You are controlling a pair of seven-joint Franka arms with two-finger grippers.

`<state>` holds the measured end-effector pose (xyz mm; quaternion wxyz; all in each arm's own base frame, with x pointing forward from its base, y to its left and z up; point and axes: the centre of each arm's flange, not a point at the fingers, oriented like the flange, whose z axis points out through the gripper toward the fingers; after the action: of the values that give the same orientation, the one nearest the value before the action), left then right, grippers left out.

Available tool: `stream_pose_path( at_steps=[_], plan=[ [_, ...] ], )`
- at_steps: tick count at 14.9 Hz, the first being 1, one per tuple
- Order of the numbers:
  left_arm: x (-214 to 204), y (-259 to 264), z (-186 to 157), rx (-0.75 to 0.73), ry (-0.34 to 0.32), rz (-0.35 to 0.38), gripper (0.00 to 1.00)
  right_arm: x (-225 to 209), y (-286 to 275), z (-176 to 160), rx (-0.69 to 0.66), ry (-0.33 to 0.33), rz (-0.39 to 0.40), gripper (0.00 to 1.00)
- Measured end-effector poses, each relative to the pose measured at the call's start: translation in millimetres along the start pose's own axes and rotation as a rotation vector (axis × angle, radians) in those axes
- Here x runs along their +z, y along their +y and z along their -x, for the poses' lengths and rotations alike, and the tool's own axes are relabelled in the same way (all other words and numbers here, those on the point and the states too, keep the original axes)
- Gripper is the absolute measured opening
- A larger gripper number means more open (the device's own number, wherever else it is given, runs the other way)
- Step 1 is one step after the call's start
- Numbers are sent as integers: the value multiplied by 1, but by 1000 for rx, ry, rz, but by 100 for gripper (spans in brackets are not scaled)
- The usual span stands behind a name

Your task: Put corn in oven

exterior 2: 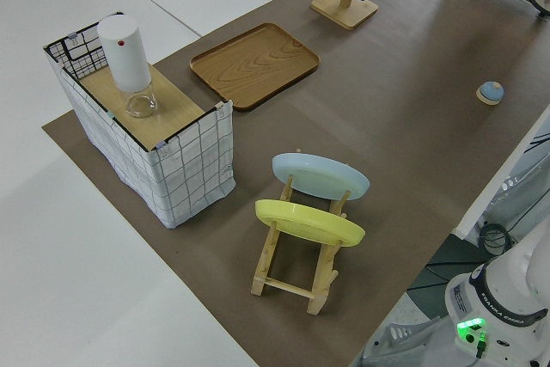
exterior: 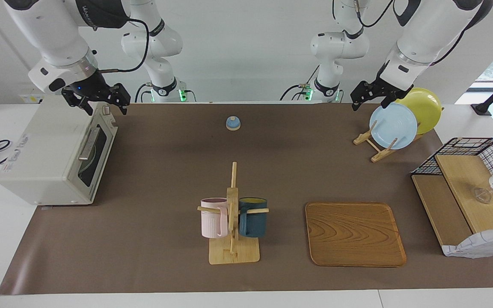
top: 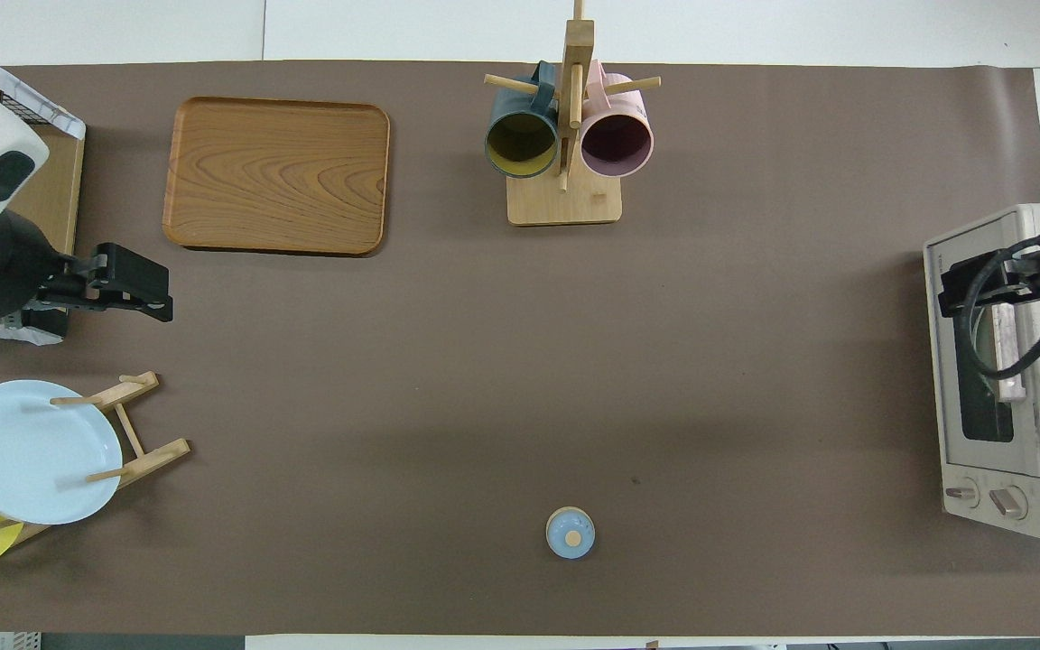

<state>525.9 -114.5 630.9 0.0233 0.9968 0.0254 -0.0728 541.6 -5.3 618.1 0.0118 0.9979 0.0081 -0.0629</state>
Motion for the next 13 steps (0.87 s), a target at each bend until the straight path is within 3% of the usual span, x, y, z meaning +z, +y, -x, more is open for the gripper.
stream_pose_path(
  at_steps=[4,7,13],
  plan=[
    [0,0,0,0,0,0,100,-1,18,4,33,4,-5,100],
    [0,0,0,0,0,0,100,-7,31,7,54,51,-8,100],
    [0,0,0,0,0,0,100,-4,39,7,70,50,-10,100]
  ],
)
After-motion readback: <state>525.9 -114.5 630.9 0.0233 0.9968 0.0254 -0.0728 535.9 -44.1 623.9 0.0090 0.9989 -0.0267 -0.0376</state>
